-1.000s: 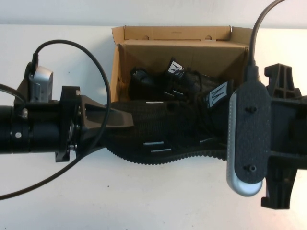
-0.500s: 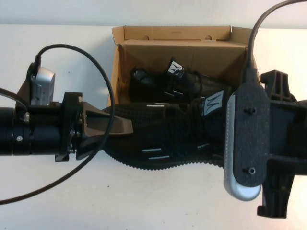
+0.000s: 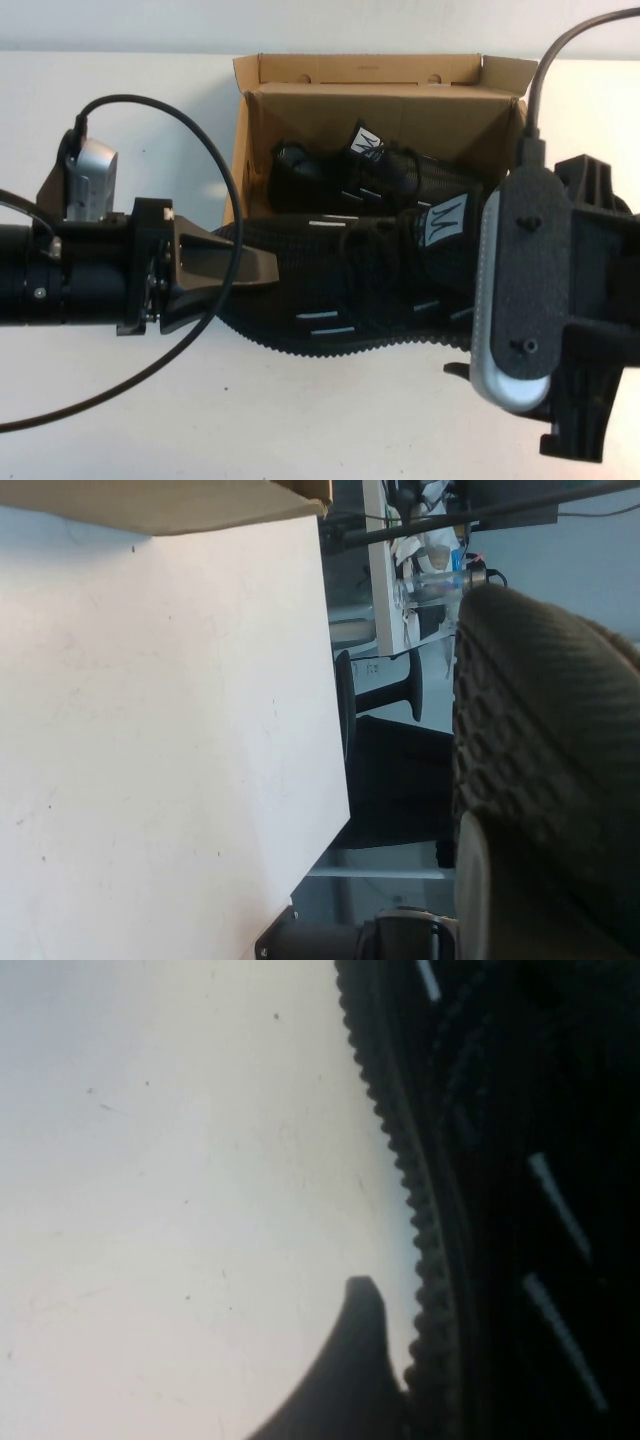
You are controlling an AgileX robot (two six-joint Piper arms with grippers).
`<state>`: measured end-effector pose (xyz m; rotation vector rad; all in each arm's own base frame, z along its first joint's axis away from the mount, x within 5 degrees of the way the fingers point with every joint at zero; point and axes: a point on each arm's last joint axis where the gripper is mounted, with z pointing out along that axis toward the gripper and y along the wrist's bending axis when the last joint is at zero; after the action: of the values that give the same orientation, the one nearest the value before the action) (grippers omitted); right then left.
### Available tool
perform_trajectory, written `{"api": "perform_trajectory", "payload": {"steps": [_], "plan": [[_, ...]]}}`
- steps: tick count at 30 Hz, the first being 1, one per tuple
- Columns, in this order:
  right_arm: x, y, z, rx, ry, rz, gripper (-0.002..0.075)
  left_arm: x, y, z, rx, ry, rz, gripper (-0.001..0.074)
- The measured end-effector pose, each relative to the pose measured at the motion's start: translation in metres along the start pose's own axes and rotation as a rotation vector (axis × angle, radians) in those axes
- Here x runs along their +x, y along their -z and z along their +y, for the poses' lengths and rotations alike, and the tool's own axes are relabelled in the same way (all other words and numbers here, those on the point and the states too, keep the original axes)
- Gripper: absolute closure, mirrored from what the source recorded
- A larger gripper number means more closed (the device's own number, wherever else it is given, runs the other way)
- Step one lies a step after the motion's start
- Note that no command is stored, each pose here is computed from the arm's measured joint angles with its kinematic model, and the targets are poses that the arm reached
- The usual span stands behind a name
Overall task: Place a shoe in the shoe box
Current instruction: Hand over the shoe
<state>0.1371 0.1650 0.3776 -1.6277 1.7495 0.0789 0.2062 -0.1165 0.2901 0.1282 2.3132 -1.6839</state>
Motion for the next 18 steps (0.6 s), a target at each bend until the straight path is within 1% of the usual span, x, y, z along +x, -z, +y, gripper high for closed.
{"api": "perform_trajectory", "payload": {"steps": [7, 13, 15, 16, 18], "plan": [[-0.004, 0.032, -0.005, 0.057, -0.043, -0.079, 0.0158, 0.0, 0.0, 0.0, 0.003, -0.025, 0.0, 0.06], [-0.001, 0.062, -0.005, 0.079, -0.136, -0.115, 0.0158, 0.0, 0.0, 0.0, 0.003, -0.053, 0.0, 0.06], [0.001, 0.067, -0.004, 0.079, -0.194, -0.122, 0.0158, 0.0, 0.0, 0.0, -0.002, -0.066, -0.005, 0.06], [0.001, 0.069, -0.003, 0.076, -0.248, -0.126, 0.0158, -0.001, 0.0, 0.0, -0.004, -0.072, -0.009, 0.06], [0.001, 0.071, -0.003, 0.069, -0.406, -0.137, 0.0158, -0.002, 0.0, 0.001, -0.011, -0.08, -0.016, 0.06]]}}
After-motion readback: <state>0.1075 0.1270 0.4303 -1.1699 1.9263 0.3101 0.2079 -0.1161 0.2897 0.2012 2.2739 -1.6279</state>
